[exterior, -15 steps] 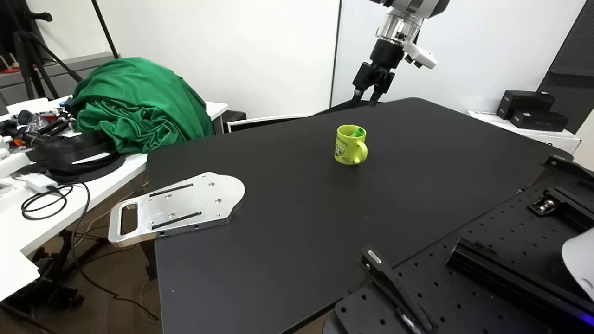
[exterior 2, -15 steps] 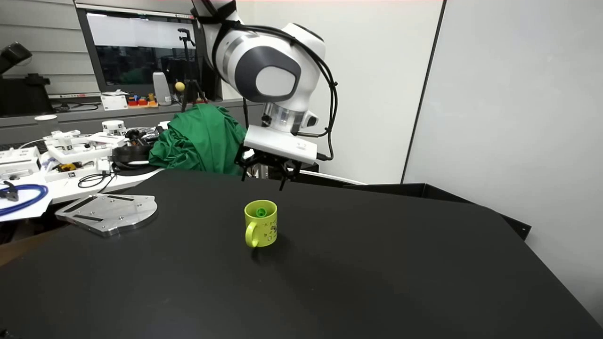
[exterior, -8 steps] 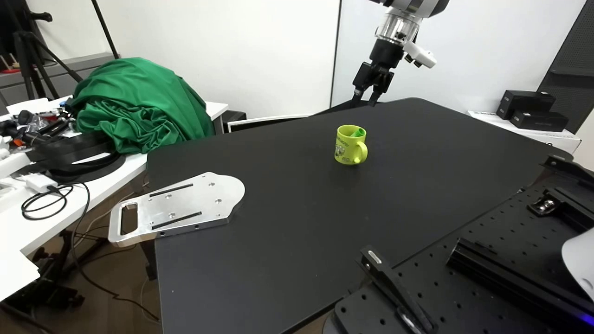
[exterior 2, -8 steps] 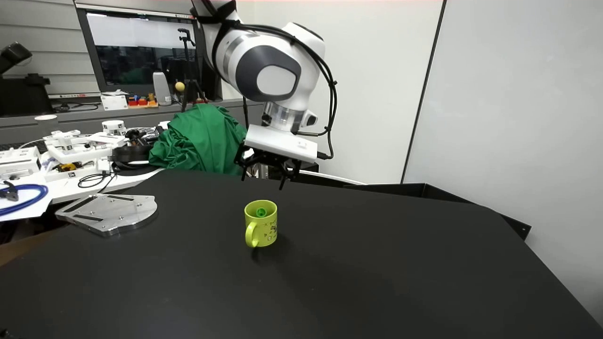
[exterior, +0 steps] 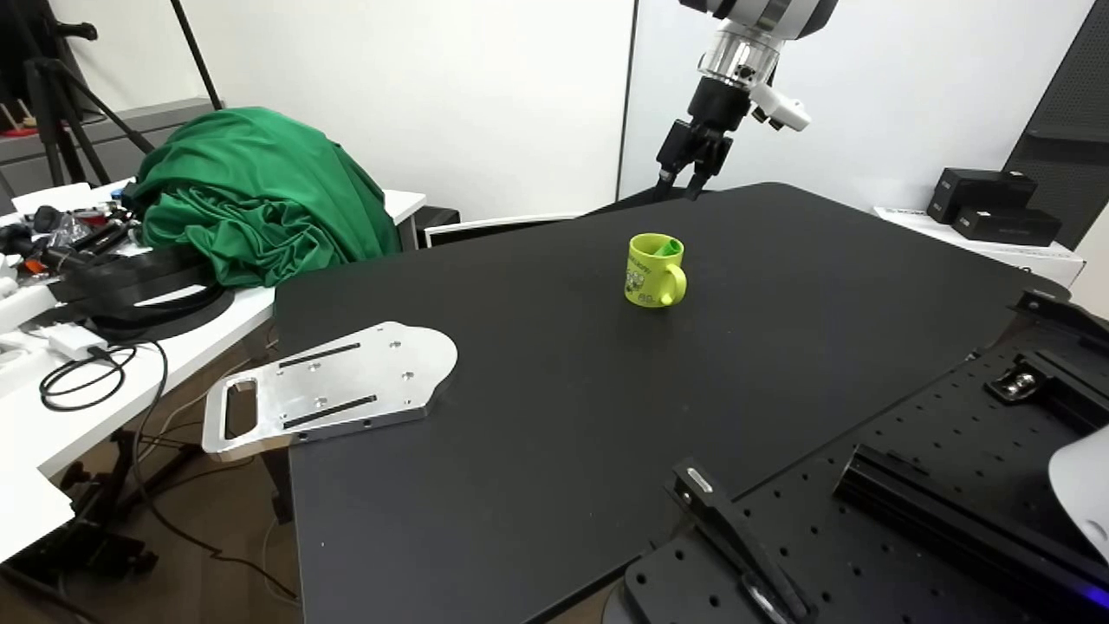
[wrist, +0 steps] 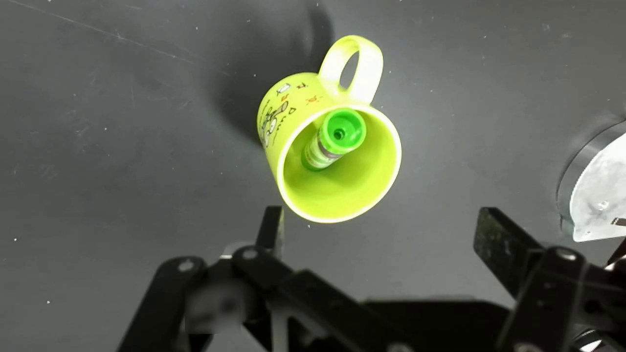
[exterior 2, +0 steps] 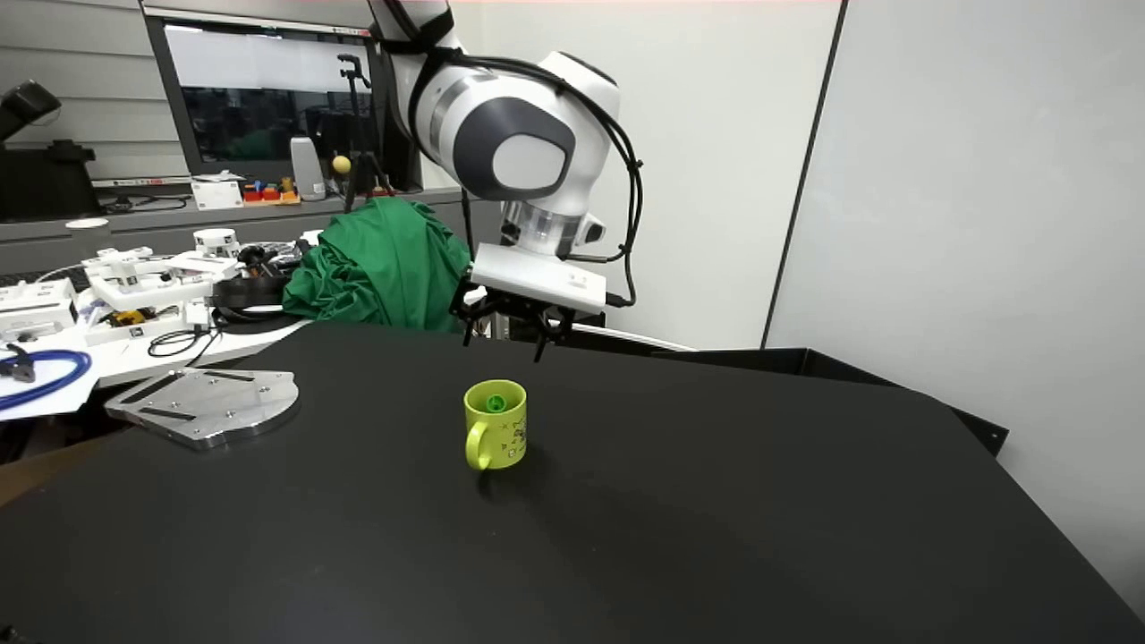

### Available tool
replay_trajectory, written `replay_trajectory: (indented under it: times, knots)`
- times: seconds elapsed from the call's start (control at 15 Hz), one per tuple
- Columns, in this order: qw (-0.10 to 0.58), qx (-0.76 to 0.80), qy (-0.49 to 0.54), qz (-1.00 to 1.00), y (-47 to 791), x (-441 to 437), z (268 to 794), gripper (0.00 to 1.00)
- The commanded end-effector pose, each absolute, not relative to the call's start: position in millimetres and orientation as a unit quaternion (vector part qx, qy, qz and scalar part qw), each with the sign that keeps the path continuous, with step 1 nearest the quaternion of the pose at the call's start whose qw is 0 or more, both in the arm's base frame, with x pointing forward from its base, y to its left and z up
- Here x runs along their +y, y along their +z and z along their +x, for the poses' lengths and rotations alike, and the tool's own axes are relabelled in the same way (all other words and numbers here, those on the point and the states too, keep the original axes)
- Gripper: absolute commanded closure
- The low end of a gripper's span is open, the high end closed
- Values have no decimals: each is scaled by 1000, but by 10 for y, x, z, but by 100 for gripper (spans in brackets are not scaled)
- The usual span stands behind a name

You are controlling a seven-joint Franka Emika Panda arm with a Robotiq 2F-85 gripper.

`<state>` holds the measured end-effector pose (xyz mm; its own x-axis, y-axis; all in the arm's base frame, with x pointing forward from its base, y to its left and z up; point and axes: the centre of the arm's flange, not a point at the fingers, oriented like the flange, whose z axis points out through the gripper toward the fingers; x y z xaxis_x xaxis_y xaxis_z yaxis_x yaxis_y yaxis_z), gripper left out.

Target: Remove and then put back the glue stick in the mug

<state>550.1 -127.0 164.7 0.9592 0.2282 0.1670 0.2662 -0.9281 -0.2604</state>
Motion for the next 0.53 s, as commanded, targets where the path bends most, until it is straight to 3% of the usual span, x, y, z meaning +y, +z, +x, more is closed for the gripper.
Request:
replay_trajectory:
  times: [0.0,0.47]
  knots:
    - [139,-129,-94,-977,1446,-1286,5629,0]
    - [133,-141,-92,-977,1166,-1047,5675,0]
